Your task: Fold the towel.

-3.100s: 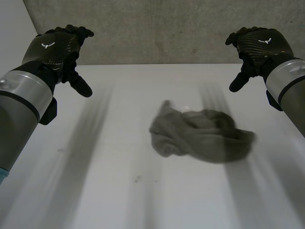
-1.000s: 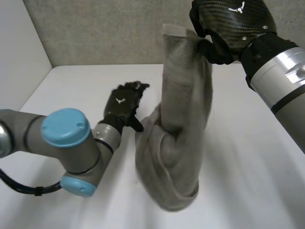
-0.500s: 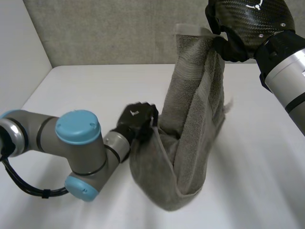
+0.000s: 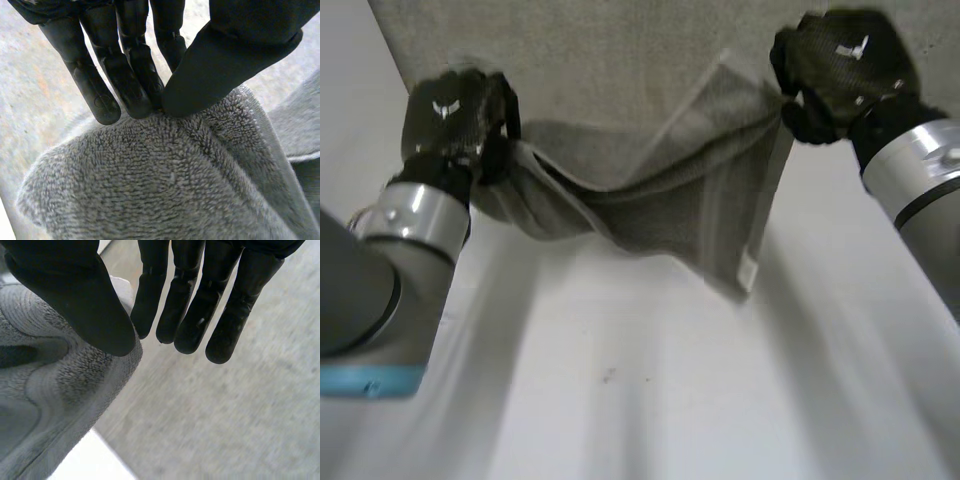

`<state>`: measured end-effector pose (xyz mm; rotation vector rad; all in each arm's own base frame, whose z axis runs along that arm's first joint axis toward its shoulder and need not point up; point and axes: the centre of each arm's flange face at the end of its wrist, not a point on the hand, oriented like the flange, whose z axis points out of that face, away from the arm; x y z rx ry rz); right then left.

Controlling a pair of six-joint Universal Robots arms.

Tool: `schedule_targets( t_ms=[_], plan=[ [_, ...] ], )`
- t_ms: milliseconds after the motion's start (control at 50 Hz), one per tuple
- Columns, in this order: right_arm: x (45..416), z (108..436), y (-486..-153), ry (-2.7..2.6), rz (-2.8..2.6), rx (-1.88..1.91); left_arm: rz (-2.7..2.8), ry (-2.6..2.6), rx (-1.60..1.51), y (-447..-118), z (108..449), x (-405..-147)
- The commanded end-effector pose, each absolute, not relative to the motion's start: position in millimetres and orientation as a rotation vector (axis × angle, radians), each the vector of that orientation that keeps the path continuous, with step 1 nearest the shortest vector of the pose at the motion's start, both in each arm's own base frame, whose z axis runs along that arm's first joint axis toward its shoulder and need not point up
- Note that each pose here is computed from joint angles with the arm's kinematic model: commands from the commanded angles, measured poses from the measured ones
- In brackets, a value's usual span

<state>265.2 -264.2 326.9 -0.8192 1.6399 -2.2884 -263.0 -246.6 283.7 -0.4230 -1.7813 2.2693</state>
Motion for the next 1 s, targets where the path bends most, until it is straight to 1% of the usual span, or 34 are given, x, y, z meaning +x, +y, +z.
schedule_targets(
  t_ms=[20, 80, 120, 140, 180, 200, 240, 300, 340, 360, 400, 420, 460, 480, 520, 580, 620, 660, 700, 740, 760, 780, 800, 840, 860, 900, 920, 960, 980, 1000],
  plan=[
    [263.3, 283.2, -295.1, 1.852, -2.147, -0.842, 2.081, -2.003, -0.523, -208.8, 239.3, -248.6],
    [263.2, 282.4, -293.7, 1.868, -2.132, -0.848, 2.059, -2.024, -0.524, -201.4, 242.4, -244.7],
    [263.0, 283.5, -293.7, 1.866, -2.130, -0.849, 2.045, -2.035, -0.519, -189.4, 254.8, -238.5],
    [263.0, 283.5, -293.7, 1.866, -2.130, -0.849, 2.045, -2.035, -0.519, -189.4, 254.9, -238.4],
    [262.2, 292.3, -296.5, 1.844, -2.160, -0.826, 2.060, -2.004, -0.518, -180.4, 267.3, -235.3],
    [262.2, 292.4, -296.5, 1.844, -2.160, -0.826, 2.060, -2.003, -0.518, -180.4, 267.3, -235.3],
    [262.3, 305.2, -302.2, 1.812, -2.194, -0.802, 2.055, -1.987, -0.503, -179.5, 269.8, -235.2],
    [264.7, 304.9, -305.9, 1.805, -2.193, -0.796, 2.049, -1.987, -0.485, -181.1, 269.3, -235.1],
    [271.9, 283.7, -322.4, 1.847, -2.157, -0.816, 2.009, -2.024, -0.466, -189.9, 256.3, -237.7],
    [272.0, 283.6, -322.5, 1.848, -2.157, -0.816, 2.009, -2.024, -0.465, -190.0, 256.2, -237.8],
    [279.5, 262.7, -344.9, 1.893, -2.137, -0.806, 1.946, -2.096, -0.482, -203.4, 228.9, -244.1],
    [279.5, 262.6, -345.0, 1.893, -2.137, -0.806, 1.946, -2.096, -0.482, -203.5, 228.8, -244.2],
    [286.9, 239.9, -366.1, 1.939, -2.130, -0.798, 1.894, -2.157, -0.498, -214.5, 206.0, -248.8],
    [286.9, 239.8, -366.2, 1.939, -2.130, -0.798, 1.894, -2.158, -0.498, -214.6, 205.9, -248.8],
    [292.5, 218.5, -388.2, 1.975, -2.142, -0.814, 1.848, -2.198, -0.514, -222.7, 189.0, -254.6],
    [295.0, 210.1, -398.3, 1.983, -2.164, -0.828, 1.837, -2.209, -0.521, -227.8, 183.2, -257.7],
    [295.6, 195.4, -413.9, 2.041, -2.202, -0.845, 1.851, -2.201, -0.515, -239.2, 180.2, -262.7],
    [293.8, 191.4, -417.2, 2.093, -2.213, -0.855, 1.867, -2.188, -0.512, -243.8, 182.0, -264.9],
    [292.5, 192.6, -416.2, 2.137, -2.221, -0.867, 1.881, -2.172, -0.505, -247.3, 185.2, -266.7],
    [291.0, 200.4, -403.9, 2.175, -2.202, -0.876, 1.911, -2.148, -0.490, -251.6, 193.7, -266.5],
    [291.0, 200.5, -403.9, 2.175, -2.202, -0.876, 1.911, -2.148, -0.490, -251.6, 193.7, -266.5],
    [288.3, 208.3, -395.2, 2.174, -2.192, -0.879, 1.925, -2.132, -0.484, -252.5, 198.1, -267.0],
    [288.3, 208.4, -395.1, 2.174, -2.192, -0.879, 1.925, -2.131, -0.484, -252.5, 198.2, -267.0],
    [282.4, 222.0, -375.6, 2.161, -2.172, -0.896, 1.965, -2.080, -0.472, -252.7, 213.3, -268.4],
    [282.3, 222.0, -375.5, 2.161, -2.172, -0.896, 1.966, -2.080, -0.472, -252.7, 213.4, -268.4],
    [278.7, 232.3, -356.0, 2.131, -2.146, -0.928, 2.016, -2.017, -0.457, -250.3, 232.4, -267.9],
    [278.7, 232.4, -355.9, 2.131, -2.146, -0.928, 2.016, -2.017, -0.457, -250.3, 232.6, -267.9],
    [275.8, 237.7, -335.4, 2.124, -2.089, -0.965, 2.050, -1.964, -0.448, -244.8, 248.0, -268.5],
    [275.8, 237.7, -335.3, 2.123, -2.089, -0.966, 2.050, -1.963, -0.448, -244.8, 248.1, -268.5],
    [274.0, 235.7, -324.4, 2.135, -2.040, -0.989, 2.067, -1.937, -0.438, -242.6, 255.6, -268.8]
  ],
)
